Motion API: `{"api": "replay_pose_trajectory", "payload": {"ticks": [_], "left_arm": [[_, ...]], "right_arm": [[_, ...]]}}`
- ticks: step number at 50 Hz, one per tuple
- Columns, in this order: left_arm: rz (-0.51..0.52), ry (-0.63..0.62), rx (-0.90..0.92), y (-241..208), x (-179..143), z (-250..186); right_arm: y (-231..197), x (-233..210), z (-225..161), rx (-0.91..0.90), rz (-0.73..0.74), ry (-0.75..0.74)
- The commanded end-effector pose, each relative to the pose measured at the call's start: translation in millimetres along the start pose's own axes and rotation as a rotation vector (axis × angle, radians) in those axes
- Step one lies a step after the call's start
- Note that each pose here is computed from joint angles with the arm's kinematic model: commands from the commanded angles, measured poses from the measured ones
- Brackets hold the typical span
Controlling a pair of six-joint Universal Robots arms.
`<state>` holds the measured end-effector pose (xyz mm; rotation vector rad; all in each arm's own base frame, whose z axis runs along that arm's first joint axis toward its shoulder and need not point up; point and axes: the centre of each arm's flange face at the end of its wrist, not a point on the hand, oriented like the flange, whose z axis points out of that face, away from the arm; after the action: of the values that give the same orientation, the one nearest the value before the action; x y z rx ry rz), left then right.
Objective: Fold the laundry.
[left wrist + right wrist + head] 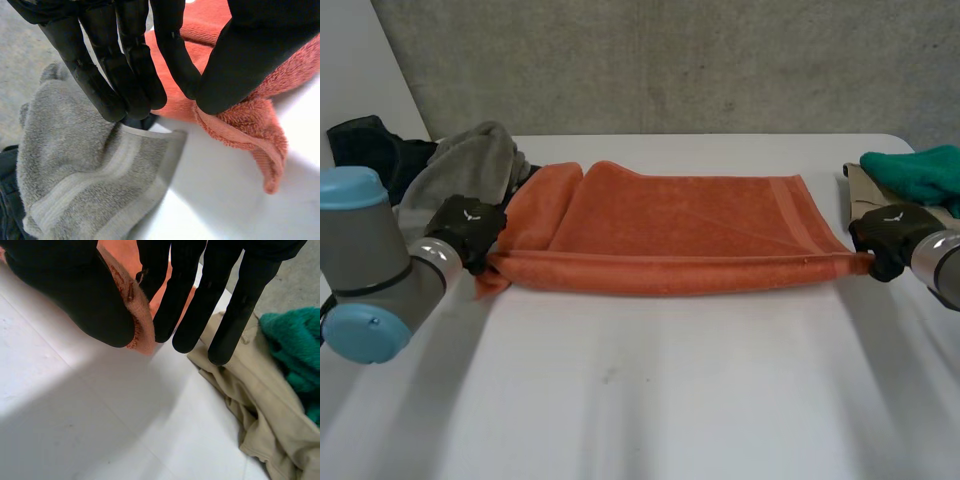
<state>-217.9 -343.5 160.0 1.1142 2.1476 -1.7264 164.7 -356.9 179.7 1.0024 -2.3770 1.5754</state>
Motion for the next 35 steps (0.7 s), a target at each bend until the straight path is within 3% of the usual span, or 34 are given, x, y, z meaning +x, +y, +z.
{"api": "replay_pose_trajectory", "payload": {"ticks": [1,9,13,17,20,25,29,35], "left_arm": [[0.014,0.051,-0.025,-42.4,-21.8,-66.6],[0.058,0.222,-0.184,-45.2,-13.2,-130.7],[0.115,0.296,-0.250,-30.4,-6.2,-131.1],[0.154,0.293,-0.246,-17.6,-4.0,-106.3],[0.118,0.269,-0.216,-14.6,-1.8,-87.5],[-0.048,0.182,-0.162,-5.2,-1.6,-46.3],[-0.109,0.153,-0.148,0.8,2.0,-32.9],[-0.123,0.118,-0.113,5.0,2.8,-20.0]], "right_arm": [[-23.1,27.1,-37.8,-0.035,-0.070,-0.015],[-24.0,33.4,-85.0,-0.224,-0.231,-0.190],[-17.5,28.5,-85.1,-0.270,-0.274,-0.251],[-10.9,19.2,-74.1,-0.284,-0.269,-0.264],[-8.2,12.6,-65.2,-0.273,-0.251,-0.258],[-2.3,19.4,-31.4,-0.200,-0.187,-0.131],[4.4,28.6,-15.5,-0.186,-0.135,-0.032],[10.5,31.3,-9.5,-0.186,-0.105,-0.008]]}}
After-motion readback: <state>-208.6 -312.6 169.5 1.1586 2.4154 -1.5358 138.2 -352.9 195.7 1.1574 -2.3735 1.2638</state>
